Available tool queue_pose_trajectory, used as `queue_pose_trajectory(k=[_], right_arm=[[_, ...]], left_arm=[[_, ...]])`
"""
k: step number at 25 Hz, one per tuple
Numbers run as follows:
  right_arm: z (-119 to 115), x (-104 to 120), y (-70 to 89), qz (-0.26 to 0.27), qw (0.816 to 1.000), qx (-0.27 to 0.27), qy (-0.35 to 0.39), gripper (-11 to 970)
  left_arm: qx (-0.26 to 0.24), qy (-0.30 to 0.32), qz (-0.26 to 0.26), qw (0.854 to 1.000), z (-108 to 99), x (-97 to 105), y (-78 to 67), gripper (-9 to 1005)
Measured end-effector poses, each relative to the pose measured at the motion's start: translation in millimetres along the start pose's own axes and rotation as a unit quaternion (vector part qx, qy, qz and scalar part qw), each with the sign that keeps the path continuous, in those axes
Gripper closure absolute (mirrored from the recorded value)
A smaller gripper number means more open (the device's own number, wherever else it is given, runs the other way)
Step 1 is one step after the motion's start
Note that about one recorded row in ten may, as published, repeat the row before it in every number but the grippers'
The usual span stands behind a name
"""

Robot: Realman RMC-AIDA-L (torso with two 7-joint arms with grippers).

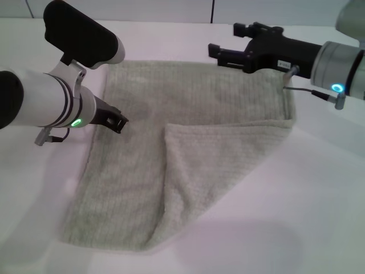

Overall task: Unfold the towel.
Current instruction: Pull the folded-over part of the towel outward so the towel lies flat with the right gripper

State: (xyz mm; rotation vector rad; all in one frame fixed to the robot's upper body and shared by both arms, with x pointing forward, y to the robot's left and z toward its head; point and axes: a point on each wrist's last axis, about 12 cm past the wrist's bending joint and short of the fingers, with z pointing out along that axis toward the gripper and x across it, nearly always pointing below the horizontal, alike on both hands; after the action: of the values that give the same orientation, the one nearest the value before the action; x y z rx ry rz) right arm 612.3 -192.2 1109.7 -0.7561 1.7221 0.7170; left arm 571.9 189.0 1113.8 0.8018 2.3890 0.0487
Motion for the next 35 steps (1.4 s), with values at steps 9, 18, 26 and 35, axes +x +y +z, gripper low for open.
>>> queue_pose_trajectory(k=[9, 18, 26, 35], right_arm=[[5.5, -29.9, 17.8, 0.044, 0.988, -0.035, 0.145, 133], [-14.3, -87.3, 34.6, 0.089, 0.955, -0.096, 0.266, 133], [18.3, -90.0, 48.6, 0.043, 0.935, -0.078, 0.343, 132], [46.5, -72.0, 52.2, 0.022, 0.930, -0.060, 0.361, 132]], left_arm=[[0.000, 0.000, 0.001, 1.000, 1.2, -0.7, 0.2, 997], [-0.001, 0.003, 0.003, 1.000, 1.1, -0.8, 0.2, 997], [-0.001, 0.004, 0.005, 1.000, 1.2, -1.3, 0.2, 997], [-0.002, 0.005, 0.006, 1.000, 2.2, -0.4, 0.4, 998]])
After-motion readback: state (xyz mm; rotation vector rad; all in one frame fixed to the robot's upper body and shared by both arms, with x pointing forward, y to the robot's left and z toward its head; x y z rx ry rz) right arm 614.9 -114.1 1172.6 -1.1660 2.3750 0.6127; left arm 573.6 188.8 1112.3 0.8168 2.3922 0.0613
